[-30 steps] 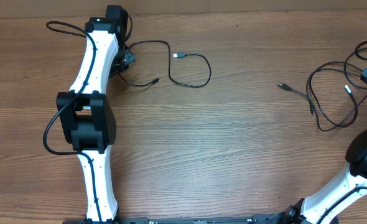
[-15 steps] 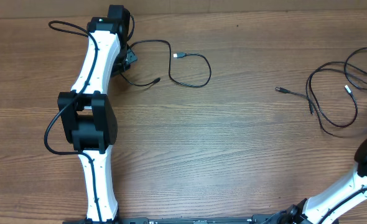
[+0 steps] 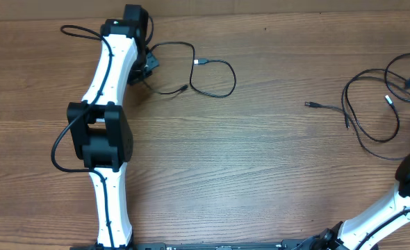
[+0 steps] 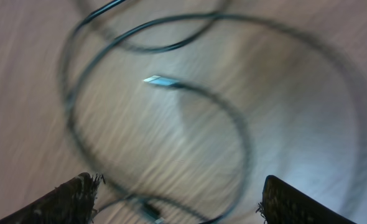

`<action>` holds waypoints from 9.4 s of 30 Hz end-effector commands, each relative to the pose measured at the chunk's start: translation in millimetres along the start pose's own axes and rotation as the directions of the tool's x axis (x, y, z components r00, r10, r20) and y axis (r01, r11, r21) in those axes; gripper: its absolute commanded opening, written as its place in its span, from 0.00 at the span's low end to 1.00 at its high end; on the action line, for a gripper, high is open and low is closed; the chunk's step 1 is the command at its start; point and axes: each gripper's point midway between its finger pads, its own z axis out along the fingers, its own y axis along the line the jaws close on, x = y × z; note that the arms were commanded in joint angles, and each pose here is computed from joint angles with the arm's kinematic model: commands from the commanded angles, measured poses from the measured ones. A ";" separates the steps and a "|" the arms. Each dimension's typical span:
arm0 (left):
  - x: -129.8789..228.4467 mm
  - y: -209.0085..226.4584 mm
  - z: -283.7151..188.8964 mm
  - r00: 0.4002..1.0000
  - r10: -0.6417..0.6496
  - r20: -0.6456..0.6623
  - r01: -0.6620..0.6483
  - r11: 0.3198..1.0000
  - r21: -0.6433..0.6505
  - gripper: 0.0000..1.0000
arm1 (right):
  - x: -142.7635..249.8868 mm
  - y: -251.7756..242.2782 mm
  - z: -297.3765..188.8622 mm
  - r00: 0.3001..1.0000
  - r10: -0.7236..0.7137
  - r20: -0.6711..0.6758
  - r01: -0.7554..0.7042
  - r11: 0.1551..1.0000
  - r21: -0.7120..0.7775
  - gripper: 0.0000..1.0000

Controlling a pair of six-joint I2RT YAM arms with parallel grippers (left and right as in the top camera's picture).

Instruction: Untangle cables

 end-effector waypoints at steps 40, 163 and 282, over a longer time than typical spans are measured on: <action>32.5 -86.0 -14.4 0.992 -0.094 -0.084 0.113 0.957 0.267 0.18 | 220.9 272.5 -10.5 0.654 -0.756 0.034 0.698 0.585 -0.413 0.89; -6.5 -1.2 -9.1 0.969 -0.053 -0.240 0.130 0.938 0.320 1.00 | 377.2 315.3 62.6 -0.468 -0.789 0.398 0.801 -0.569 -0.185 0.59; -6.5 -1.2 -9.1 0.969 -0.053 -0.240 0.130 0.938 0.320 1.00 | 547.6 322.0 59.7 -0.190 -0.775 0.602 0.544 -0.594 -0.593 0.80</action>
